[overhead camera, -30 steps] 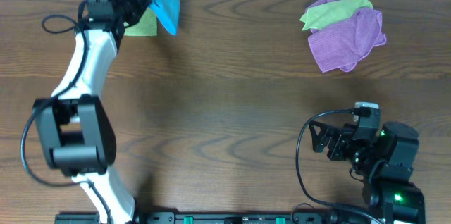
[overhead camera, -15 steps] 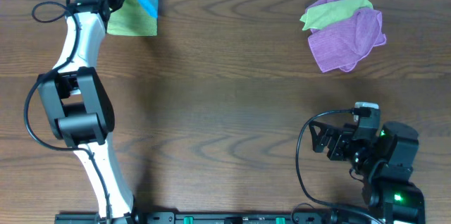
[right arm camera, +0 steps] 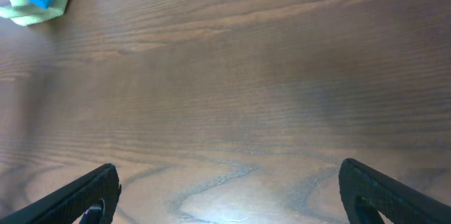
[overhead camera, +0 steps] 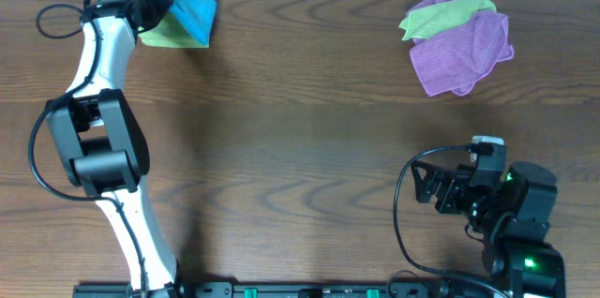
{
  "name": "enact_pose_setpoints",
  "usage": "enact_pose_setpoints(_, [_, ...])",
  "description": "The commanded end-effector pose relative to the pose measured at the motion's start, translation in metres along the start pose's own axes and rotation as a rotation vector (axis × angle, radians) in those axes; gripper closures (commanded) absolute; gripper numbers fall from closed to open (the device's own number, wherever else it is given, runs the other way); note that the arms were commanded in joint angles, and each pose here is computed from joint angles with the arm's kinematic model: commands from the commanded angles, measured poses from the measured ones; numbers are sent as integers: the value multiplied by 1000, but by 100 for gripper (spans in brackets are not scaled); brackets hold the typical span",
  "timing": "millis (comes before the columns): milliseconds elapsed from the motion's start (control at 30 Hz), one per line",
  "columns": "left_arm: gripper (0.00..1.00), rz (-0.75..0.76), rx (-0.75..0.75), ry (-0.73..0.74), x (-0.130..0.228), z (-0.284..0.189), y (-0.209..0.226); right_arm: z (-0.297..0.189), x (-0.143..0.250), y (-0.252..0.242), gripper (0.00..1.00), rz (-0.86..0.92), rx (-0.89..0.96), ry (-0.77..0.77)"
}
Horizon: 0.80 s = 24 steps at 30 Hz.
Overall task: Fold the cloth
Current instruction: 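Place the blue cloth onto the yellow-green cloth and open the left gripper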
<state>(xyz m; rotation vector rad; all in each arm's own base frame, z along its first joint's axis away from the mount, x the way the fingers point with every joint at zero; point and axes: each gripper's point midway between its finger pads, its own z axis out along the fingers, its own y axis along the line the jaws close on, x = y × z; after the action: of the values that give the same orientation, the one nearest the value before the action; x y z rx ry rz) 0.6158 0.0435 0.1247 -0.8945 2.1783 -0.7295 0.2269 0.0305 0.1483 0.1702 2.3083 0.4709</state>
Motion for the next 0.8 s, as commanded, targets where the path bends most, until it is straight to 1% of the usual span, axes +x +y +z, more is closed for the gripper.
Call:
enact_pose_setpoints(0, [94,20,-67,-36,-14,2,23,0,0,0,1,13,-7,-3])
enact_pose_setpoints(167, [94,17,-157,-40,-13,2,46,0,0,0,1,13,-7,-3])
enact_pose_setpoints(233, [95,34,-174,-34,-10,5,52,0,0,0,1,14,-7,-3])
enact_pose_setpoints(433, [93,22,-226,-9,-1,12,70,0,0,0,1,13,-7,-3])
enact_pose_setpoints(467, [90,19,-249,-13,0,11,75,0,0,0,1,13,-7,-3])
enact_pose_setpoints(533, [80,26,-285,-28,-2,10,82,0,0,0,1,14,-7,-3])
enact_pose_setpoints(600, [75,50,-292,-30,-4,9,84,0,0,0,1,14,-7,-3])
enact_pose_setpoints(667, [66,57,-297,-34,-6,8,86,0,0,0,1,14,-7,-3])
enact_pose_setpoints(733, [54,61,-302,-39,-9,6,89,0,0,0,1,13,-7,-3])
enact_pose_setpoints(767, [46,62,-302,-41,-10,6,89,0,0,0,1,14,-7,-3])
